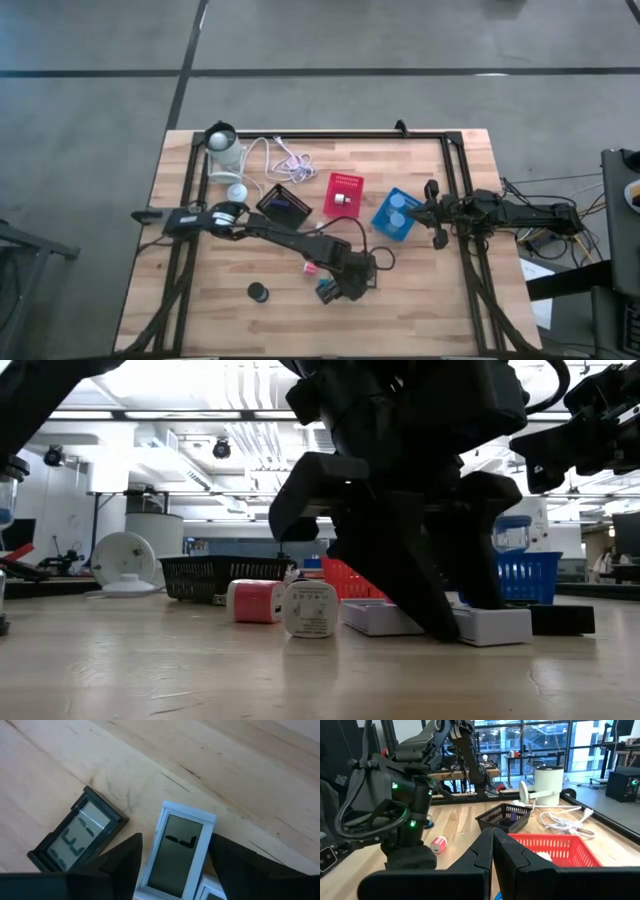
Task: Pick & Place Office items
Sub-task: Put the white digital clock into the black basket
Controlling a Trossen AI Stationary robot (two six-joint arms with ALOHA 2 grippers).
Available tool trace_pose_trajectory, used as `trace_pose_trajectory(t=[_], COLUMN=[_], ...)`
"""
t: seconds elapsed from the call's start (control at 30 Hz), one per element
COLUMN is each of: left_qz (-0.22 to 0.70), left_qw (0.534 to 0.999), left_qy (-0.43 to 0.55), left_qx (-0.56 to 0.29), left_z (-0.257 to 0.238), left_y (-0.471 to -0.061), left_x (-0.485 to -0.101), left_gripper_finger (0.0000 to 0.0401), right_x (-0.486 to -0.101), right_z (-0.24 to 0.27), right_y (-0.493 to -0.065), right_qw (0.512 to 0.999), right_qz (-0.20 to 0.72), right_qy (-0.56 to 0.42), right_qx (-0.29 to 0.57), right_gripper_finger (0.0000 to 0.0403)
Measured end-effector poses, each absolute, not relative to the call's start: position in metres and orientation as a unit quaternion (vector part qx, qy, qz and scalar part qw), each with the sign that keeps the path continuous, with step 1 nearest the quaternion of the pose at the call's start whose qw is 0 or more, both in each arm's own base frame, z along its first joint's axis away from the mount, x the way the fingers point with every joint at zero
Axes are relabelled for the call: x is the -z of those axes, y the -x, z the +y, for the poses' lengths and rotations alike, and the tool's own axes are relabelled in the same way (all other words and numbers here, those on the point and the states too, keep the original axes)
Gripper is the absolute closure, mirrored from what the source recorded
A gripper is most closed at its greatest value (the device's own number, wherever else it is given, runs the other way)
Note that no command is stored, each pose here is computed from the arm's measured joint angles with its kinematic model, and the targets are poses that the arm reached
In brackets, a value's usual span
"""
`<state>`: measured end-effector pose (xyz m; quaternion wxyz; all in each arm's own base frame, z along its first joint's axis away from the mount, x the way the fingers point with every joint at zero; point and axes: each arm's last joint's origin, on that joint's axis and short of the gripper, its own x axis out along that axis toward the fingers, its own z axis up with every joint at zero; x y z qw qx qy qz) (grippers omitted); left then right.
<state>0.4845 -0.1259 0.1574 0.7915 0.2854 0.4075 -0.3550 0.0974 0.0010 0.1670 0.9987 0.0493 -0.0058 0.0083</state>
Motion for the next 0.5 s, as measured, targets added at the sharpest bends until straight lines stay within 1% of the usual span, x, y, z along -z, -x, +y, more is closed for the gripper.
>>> trace_pose_trajectory(t=[0.17, 0.4, 0.43, 0.5], left_qz=[0.413, 0.412, 0.411, 0.407], left_qw=[0.789, 0.787, 0.787, 0.787], left_qy=[-0.275, -0.274, -0.275, -0.277], left_qx=[0.363, 0.368, 0.370, 0.372], left_z=[-0.1223, -0.1226, -0.1227, -0.1228], left_y=[-0.4843, -0.4839, -0.4841, -0.4849], left_x=[-0.1558, -0.1564, -0.1571, -0.1596], left_gripper_finger=[0.0181, 0.0251, 0.0259, 0.0260], right_x=[-0.1671, -0.1672, -0.1672, -0.1672], right_z=[0.0010, 0.0010, 0.0010, 0.0010], right_y=[-0.0973, -0.0973, -0.0973, -0.0973], right_qw=[0.999, 0.999, 0.999, 0.999], right_qz=[-0.007, -0.007, -0.007, -0.007], right_qy=[-0.049, -0.051, -0.051, -0.051], right_qx=[-0.008, -0.008, -0.008, -0.008], right_gripper_finger=[0.0394, 0.0394, 0.0394, 0.0394])
